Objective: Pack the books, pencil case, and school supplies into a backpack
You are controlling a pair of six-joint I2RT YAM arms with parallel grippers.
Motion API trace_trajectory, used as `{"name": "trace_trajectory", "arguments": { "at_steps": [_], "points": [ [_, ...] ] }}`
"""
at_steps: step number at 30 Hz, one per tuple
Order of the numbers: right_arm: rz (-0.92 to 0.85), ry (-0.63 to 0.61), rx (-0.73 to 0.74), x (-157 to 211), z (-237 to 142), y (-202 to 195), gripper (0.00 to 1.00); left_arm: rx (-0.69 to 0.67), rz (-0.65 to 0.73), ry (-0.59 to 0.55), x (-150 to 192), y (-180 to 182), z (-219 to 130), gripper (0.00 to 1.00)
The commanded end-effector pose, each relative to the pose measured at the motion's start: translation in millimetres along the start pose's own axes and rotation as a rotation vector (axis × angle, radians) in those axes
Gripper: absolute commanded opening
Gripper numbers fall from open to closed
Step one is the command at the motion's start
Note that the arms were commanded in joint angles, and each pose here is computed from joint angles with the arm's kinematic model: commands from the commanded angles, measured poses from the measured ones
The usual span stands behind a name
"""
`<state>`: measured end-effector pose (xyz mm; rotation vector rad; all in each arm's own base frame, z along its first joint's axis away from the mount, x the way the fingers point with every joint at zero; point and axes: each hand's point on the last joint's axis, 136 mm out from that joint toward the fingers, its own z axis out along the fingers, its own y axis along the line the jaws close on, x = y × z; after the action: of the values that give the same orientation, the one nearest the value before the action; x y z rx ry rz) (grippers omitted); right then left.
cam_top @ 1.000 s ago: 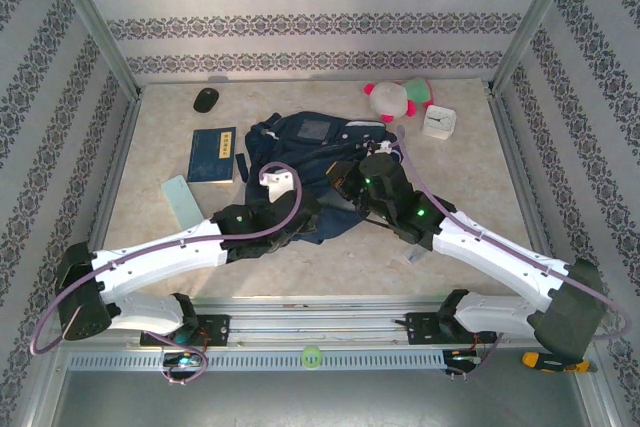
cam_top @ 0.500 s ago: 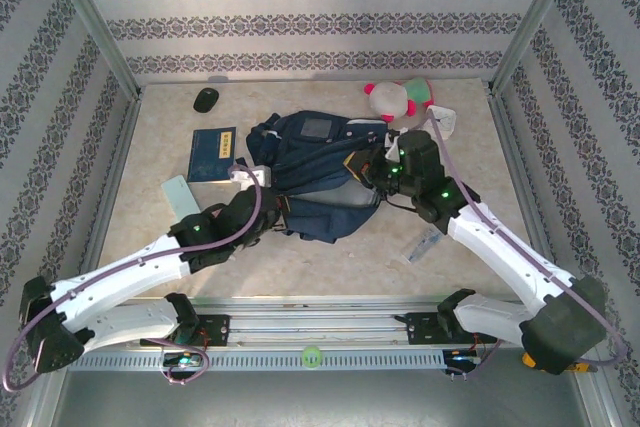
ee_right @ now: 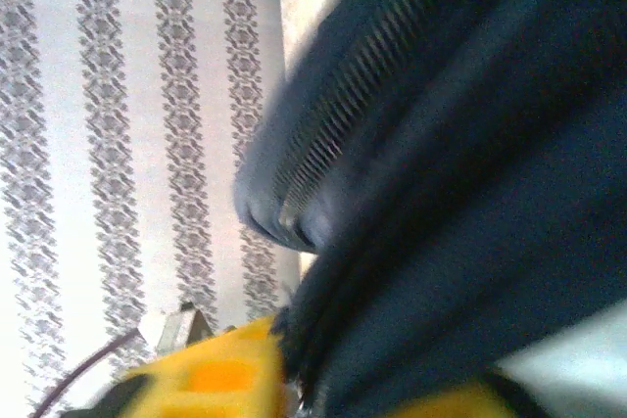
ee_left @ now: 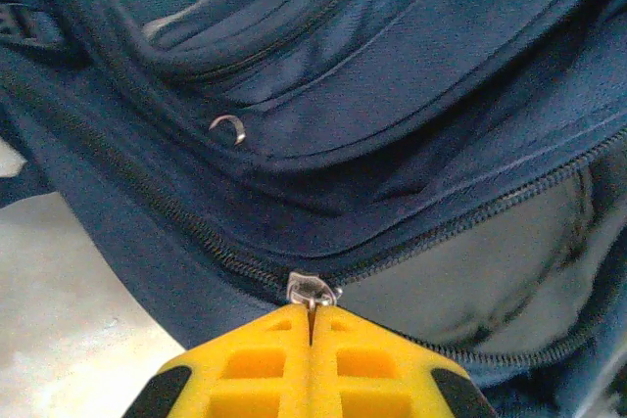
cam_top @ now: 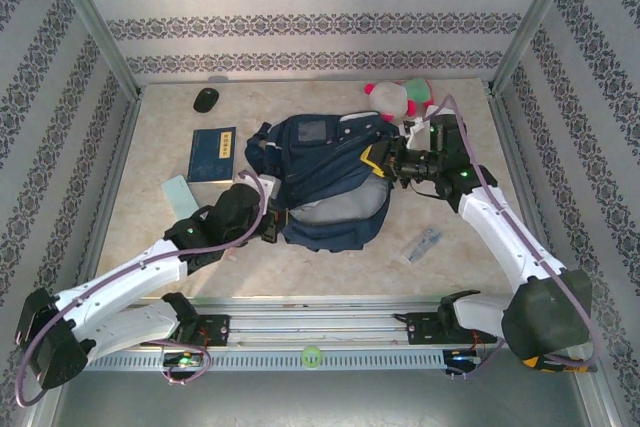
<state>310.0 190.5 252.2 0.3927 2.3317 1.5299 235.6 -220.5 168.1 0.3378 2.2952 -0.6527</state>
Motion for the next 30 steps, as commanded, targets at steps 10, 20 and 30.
{"name": "trace_trajectory", "arguments": {
  "at_steps": [10, 20, 30],
  "points": [
    [-0.62, -0.095, 0.37, 31, -66, -38, 0.67, 0.224, 0.11, 0.037, 23, -26, 39, 0.0],
    [-1.187, 0.128, 0.23, 110, -20, -40, 0.65, 0.233, 0.107, 0.082, 45, -20, 52, 0.0],
    [-1.239, 0.153, 0.165, 125, 24, -50, 0.65, 0.191, 0.031, 0.179, 81, -3, 67, 0.04]
  ]
}}
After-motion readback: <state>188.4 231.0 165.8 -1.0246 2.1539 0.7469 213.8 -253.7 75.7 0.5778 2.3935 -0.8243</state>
